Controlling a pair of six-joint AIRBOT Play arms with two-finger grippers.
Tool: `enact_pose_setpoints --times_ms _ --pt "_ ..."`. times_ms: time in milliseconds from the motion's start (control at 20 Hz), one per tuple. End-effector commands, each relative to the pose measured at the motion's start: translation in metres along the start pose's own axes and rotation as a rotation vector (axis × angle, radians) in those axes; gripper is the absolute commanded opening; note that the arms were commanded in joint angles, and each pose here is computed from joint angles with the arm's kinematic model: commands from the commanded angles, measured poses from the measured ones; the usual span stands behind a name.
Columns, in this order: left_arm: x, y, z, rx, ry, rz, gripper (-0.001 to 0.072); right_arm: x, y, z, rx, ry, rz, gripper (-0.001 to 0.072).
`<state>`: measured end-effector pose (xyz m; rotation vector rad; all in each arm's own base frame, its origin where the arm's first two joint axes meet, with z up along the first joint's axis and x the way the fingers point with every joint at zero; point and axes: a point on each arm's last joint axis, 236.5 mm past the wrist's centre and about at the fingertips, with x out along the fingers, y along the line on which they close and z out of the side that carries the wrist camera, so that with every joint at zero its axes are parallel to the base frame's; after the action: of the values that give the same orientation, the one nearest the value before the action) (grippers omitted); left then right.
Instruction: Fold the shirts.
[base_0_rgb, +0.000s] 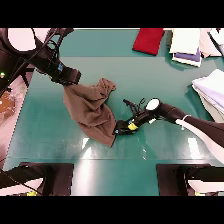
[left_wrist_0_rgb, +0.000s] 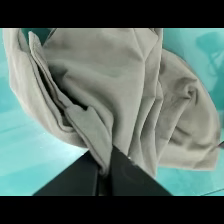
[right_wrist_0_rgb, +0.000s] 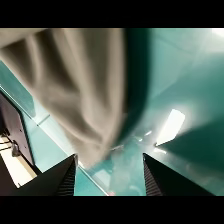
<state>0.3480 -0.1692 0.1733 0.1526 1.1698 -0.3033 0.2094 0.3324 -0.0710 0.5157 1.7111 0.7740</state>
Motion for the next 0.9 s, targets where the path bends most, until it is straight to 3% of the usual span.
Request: enact_pose_setpoints --times_ms 0,50,100,200,250,400,500,650,850 --pt "0.001 0.0 0.001 0.002 -0.004 -0.001 0.0028 0.021 0.018 0.01 0.028 -0.063 0.031 0.0477" --pt "0.001 0.0 0.001 0.002 -0.005 -0.002 0.0028 0.02 0.019 0.017 0.043 -0.091 0.037 0.0474" --pt "0.0 0.0 0.002 0.002 -0.009 -0.002 0.0028 0.019 0.02 0.022 0.054 -0.112 0.045 0.0418" --pt "0.0 0.0 0.007 0.003 -0.03 -0.002 0.0028 0.015 0.018 0.03 0.065 -0.142 0.049 0.0079" --pt "0.0 0.001 0.01 0.012 -0.044 0.001 0.0028 0.01 0.018 0.032 0.068 -0.146 0.053 0.0023" --pt "-0.015 0.042 0.023 0.021 -0.101 0.176 0.0028 -0.048 0.04 0.042 -0.018 -0.241 0.098 0.0021" --pt "-0.06 0.081 0.044 -0.026 -0.232 0.324 0.0028 -0.139 0.074 0.056 -0.101 -0.479 0.164 0.002" --pt "-0.145 0.099 0.082 -0.224 -0.541 0.282 0.0028 -0.334 0.142 0.038 -0.288 -1.023 0.209 0.0019" --pt "-0.203 0.086 0.108 -0.36 -0.79 0.14 0.0028 -0.488 0.195 -0.049 -0.484 -1.429 -0.009 0.0019"
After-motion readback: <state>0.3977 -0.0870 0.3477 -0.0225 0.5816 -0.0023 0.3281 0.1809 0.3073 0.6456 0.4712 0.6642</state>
